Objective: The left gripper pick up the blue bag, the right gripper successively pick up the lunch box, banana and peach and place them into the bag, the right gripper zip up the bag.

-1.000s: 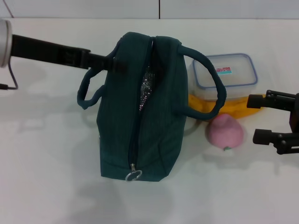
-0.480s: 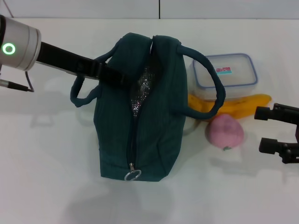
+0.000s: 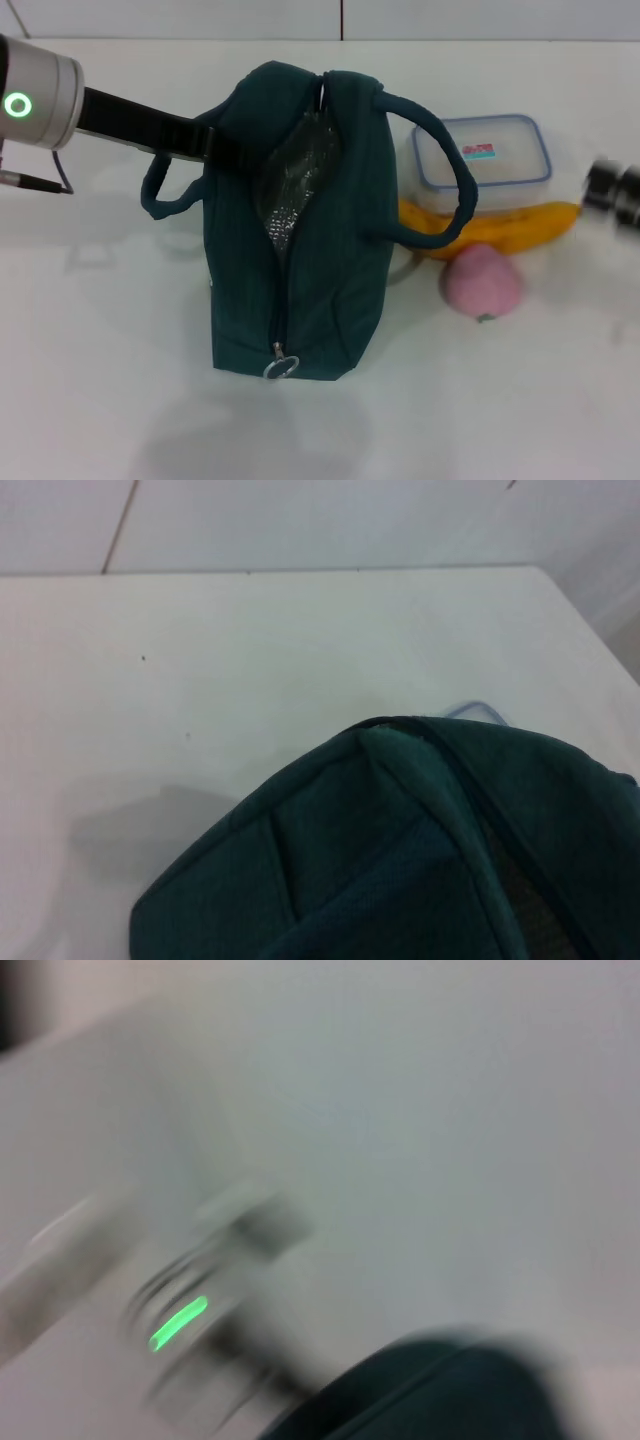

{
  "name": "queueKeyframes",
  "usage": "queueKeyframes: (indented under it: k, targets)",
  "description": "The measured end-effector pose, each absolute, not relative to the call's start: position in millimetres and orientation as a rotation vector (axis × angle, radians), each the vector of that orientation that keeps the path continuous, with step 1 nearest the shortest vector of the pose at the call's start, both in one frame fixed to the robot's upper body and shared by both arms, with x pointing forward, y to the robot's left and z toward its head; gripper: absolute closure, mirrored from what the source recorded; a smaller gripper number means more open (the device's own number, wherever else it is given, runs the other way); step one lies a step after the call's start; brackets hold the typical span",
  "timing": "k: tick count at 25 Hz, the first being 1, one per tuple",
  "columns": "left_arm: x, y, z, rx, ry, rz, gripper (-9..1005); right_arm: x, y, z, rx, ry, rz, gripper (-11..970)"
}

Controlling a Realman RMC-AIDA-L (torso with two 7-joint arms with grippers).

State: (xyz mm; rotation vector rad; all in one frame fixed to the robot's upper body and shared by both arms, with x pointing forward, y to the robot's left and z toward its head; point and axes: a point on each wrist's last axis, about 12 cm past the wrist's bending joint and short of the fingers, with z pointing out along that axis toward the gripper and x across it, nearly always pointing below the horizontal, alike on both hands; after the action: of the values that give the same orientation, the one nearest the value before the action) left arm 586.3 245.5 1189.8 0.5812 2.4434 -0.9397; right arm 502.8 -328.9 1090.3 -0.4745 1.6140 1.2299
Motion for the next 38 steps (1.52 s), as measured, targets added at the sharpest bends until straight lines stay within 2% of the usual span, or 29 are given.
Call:
queueKeyframes:
  k: [2,4,11,17,23,38]
  targets:
    - [585.5,244.0,1186.7,0.582,2.433,-0.94,786,508.5,-335.6,1076.9,-0.176,1.638,1.217,106]
    - [583.7,243.2,1183.5,0.59,2.433,-0.941,816,510.5,-336.5,1065.4,0.001,1.649,1.198,107]
    - [579.4,242.2,1177.4,0.621,2.444,-0.937,919,521.0,-329.5,1043.1,0.197,1.722,1.085,113]
    - [579.5,241.6,1177.9,0.643,2.431,-0.934,936,540.3,-308.9,1033.0,0.221,1.82,1.041,117]
    - [580.5,237.9,1180.5,0.682,2.416,-0.924,933,554.5,-296.6,1032.7,0.222,1.857,1.027,172]
    - [581.6,238.0,1180.6,0.692,2.402,-0.912,932,561.7,-291.6,1038.2,0.232,1.836,1.051,263]
